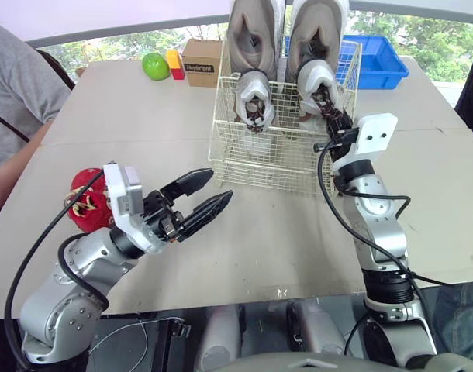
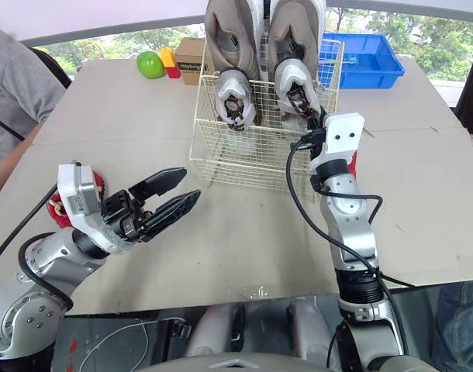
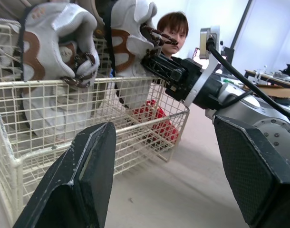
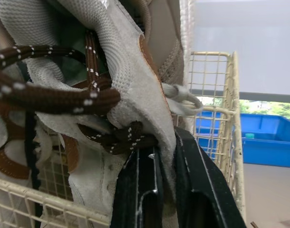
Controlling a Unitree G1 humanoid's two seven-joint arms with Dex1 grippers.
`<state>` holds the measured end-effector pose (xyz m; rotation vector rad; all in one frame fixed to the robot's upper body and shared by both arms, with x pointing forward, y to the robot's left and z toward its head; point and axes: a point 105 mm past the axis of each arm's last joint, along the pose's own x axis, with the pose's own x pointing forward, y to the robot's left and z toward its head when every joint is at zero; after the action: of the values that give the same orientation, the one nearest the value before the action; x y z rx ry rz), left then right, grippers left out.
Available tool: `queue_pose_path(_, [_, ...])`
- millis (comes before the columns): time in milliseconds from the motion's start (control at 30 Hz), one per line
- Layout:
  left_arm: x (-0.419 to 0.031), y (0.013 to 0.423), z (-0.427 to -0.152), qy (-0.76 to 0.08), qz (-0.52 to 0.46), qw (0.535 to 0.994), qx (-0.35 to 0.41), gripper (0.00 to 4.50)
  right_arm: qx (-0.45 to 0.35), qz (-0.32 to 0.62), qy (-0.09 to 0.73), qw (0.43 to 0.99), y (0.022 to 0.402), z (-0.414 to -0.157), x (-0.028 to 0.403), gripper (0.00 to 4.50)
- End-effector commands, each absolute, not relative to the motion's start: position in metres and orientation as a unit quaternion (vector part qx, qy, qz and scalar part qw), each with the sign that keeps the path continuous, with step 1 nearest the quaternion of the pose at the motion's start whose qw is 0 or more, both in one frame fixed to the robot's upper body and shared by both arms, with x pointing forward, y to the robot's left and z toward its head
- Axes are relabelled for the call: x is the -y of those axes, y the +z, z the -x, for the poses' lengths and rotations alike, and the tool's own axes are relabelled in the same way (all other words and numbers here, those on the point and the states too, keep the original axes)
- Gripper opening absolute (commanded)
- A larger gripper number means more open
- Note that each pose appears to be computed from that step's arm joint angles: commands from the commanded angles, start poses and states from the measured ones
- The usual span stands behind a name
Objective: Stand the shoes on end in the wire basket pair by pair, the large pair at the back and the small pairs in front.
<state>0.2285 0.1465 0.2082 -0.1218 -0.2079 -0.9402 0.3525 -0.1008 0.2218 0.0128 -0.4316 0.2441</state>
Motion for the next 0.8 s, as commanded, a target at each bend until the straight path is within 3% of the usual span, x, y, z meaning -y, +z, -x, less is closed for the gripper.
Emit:
queue_pose_path(33, [-0.143, 0.218, -0.225, -0.455, 0.049, 0.88, 0.128, 3.53, 0.188, -0.01, 0.122, 0.975, 0.211, -0.351, 0.11, 1.94])
queue_pose_path(200, [-0.145, 0.214, -0.229, -0.447, 0.053, 0.885, 0.123, 3.53, 0.163, -0.009, 0.187, 0.969, 0.212, -0.334, 0.105, 4.26])
queue_pose_path(233, [-0.146, 0.213, -0.229, -0.445, 0.054, 0.886, 0.122, 3.53, 0.161, 0.006, 0.199, 0.967, 0.214, -0.331, 0.105, 4.4])
queue_pose_path(333, [-0.149, 0.211, -0.232, -0.436, 0.059, 0.89, 0.12, 3.53, 0.185, -0.011, 0.284, 0.941, 0.227, -0.313, 0.097, 4.4])
queue_pose_path(467, [-0.149, 0.207, -0.23, -0.431, 0.055, 0.894, 0.111, 3.53, 0.181, 0.058, 0.345, 0.919, 0.244, -0.305, 0.089, 4.4])
queue_pose_path(567, [-0.148, 0.207, -0.228, -0.429, 0.056, 0.895, 0.112, 3.53, 0.169, 0.108, 0.332, 0.922, 0.261, -0.316, 0.083, 4.4])
queue_pose_path(800, [-0.147, 0.205, -0.225, -0.426, 0.056, 0.896, 0.111, 3.53, 0.088, 0.084, 0.328, 0.937, 0.272, -0.353, 0.078, 4.4])
